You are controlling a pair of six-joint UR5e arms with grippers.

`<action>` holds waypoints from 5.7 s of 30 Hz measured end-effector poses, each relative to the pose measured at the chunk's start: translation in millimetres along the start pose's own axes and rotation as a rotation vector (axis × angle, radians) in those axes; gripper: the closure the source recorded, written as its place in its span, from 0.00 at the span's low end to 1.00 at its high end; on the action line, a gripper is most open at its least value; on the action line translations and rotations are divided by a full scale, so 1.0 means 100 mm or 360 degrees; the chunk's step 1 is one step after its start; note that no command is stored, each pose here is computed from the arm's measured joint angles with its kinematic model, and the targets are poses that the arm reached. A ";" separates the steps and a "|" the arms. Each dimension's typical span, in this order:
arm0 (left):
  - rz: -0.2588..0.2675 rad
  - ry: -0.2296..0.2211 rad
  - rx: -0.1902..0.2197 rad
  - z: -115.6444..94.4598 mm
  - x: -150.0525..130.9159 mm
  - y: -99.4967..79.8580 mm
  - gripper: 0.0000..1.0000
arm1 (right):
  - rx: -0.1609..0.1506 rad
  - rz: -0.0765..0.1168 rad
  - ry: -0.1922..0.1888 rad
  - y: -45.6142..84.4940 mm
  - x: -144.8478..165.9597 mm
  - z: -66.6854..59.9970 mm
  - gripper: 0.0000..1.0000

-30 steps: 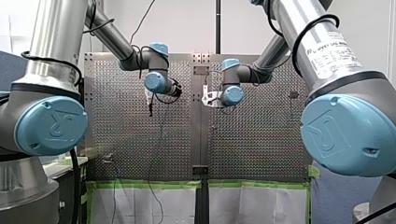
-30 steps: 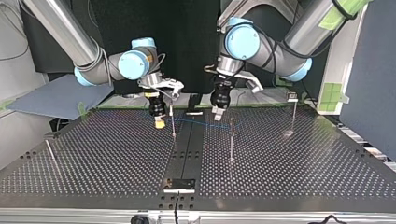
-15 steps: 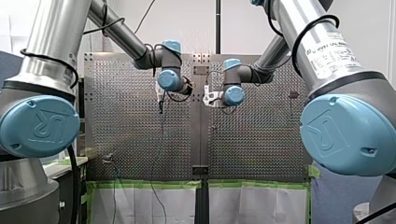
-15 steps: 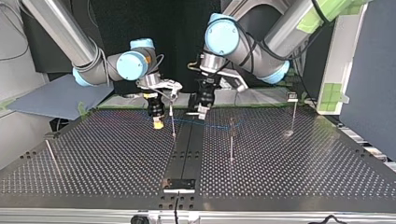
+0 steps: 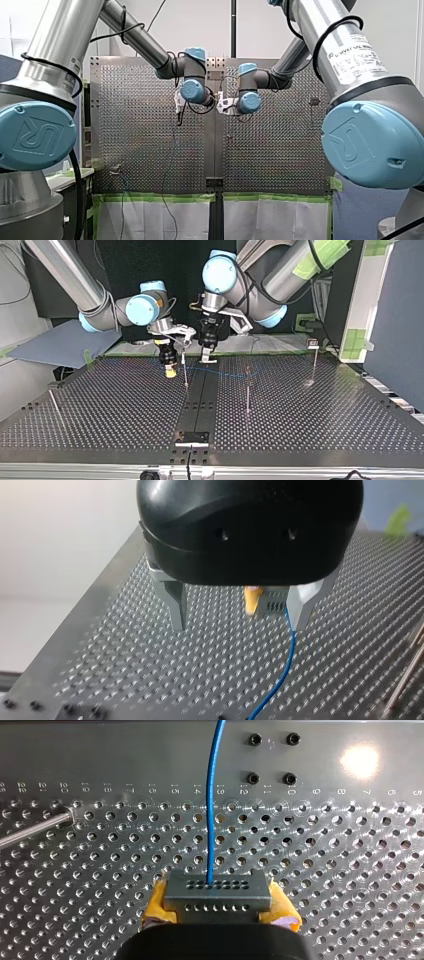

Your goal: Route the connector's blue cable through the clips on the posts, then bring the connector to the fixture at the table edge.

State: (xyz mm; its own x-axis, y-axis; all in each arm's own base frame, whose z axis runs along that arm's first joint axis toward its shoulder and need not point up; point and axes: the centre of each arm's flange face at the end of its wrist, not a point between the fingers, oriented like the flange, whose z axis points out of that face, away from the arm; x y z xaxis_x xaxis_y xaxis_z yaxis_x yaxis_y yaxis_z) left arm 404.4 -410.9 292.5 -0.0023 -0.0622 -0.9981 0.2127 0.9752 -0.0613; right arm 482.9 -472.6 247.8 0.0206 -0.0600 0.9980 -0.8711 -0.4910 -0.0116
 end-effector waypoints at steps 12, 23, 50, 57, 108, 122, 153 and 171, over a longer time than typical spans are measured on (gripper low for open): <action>-0.0006 -0.0041 -0.0223 0.19 -0.04 0.30 0.01 | -0.0006 -0.0005 -0.0011 0.03 -0.01 0.00 1.00; -0.0008 -0.0053 -0.0423 0.31 -0.02 0.59 0.01 | -0.0005 -0.0005 -0.0012 0.03 -0.01 0.00 1.00; -0.0023 -0.0049 -0.0439 0.68 0.02 0.69 0.01 | -0.0022 -0.0007 -0.0020 0.07 -0.01 0.01 1.00; -0.0019 -0.0045 -0.0400 0.77 0.06 0.69 0.01 | -0.0022 -0.0010 -0.0022 0.08 -0.01 0.01 1.00; -0.0056 -0.0072 -0.0362 0.80 0.22 0.68 1.00 | -0.0059 -0.0036 -0.0145 0.21 -0.09 -0.05 1.00; -0.0033 -0.0039 -0.0322 0.60 0.47 0.62 1.00 | -0.0085 -0.0063 -0.0240 0.25 -0.26 -0.17 1.00; 0.0060 0.0102 -0.0237 0.12 1.13 0.44 1.00 | -0.0106 -0.0100 -0.0352 0.29 -0.68 -0.56 1.00; 0.0055 0.0138 -0.0158 0.02 1.43 0.26 1.00 | -0.0117 -0.0094 -0.0385 0.34 -0.92 -0.73 1.00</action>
State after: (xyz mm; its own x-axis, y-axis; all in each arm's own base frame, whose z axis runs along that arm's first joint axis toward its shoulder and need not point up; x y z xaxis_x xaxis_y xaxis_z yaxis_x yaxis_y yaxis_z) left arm 411.9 -395.2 148.4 -0.0819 -0.0139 -0.9965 0.1165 0.9929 -0.0234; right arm 415.3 -420.0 160.1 0.1816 -0.2434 0.9528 -0.8981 -0.4357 0.0599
